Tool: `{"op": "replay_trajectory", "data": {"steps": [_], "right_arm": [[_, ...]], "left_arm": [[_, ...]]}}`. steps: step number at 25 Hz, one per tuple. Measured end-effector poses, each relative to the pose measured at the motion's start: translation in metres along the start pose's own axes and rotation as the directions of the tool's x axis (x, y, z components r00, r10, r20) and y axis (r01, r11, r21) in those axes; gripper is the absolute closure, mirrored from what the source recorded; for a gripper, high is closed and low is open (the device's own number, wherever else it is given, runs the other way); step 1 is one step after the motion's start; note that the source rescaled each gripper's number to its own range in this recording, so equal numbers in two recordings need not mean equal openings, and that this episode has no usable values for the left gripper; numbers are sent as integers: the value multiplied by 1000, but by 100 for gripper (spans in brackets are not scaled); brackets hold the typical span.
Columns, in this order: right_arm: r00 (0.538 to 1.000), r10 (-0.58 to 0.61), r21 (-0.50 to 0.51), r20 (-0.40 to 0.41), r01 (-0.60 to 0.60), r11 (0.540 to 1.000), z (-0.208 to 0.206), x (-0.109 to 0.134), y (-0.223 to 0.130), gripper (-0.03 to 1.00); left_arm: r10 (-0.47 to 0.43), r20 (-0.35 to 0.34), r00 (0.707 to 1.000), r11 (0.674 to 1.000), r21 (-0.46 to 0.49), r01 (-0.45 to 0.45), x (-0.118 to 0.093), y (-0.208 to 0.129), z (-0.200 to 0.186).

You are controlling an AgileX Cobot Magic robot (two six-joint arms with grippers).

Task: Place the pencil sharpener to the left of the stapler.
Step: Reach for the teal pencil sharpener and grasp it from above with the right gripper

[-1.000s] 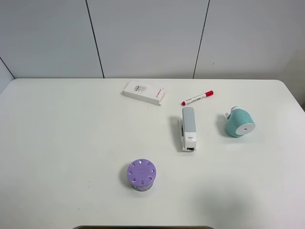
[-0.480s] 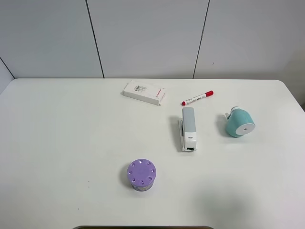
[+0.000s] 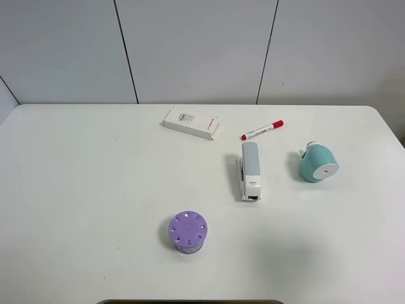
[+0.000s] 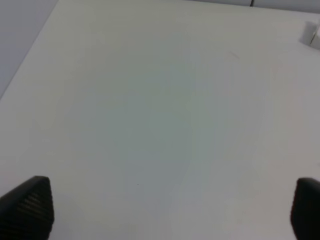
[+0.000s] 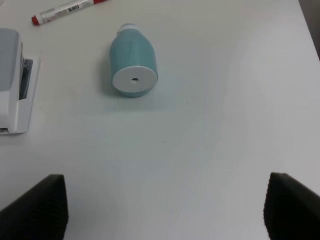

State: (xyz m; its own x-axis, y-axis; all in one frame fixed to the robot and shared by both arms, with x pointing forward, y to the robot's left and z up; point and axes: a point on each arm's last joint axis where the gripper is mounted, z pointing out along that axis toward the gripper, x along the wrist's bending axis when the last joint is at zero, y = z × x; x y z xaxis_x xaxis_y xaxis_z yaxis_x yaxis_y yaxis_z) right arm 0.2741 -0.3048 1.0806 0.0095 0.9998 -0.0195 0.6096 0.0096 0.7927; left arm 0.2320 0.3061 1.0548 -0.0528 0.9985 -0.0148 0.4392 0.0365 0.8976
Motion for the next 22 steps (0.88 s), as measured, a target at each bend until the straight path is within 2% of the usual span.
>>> {"op": "replay_trajectory", "data": {"steps": [13, 22], "right_arm": [[1000, -16, 125, 7, 15, 992, 23, 7, 67, 36], [999, -32, 252, 11, 28, 967, 56, 12, 79, 36]], "left_arm": [[0, 0, 1000, 1000, 0, 0, 0, 0, 0], [0, 0, 1000, 1000, 0, 0, 0, 0, 0]]}}
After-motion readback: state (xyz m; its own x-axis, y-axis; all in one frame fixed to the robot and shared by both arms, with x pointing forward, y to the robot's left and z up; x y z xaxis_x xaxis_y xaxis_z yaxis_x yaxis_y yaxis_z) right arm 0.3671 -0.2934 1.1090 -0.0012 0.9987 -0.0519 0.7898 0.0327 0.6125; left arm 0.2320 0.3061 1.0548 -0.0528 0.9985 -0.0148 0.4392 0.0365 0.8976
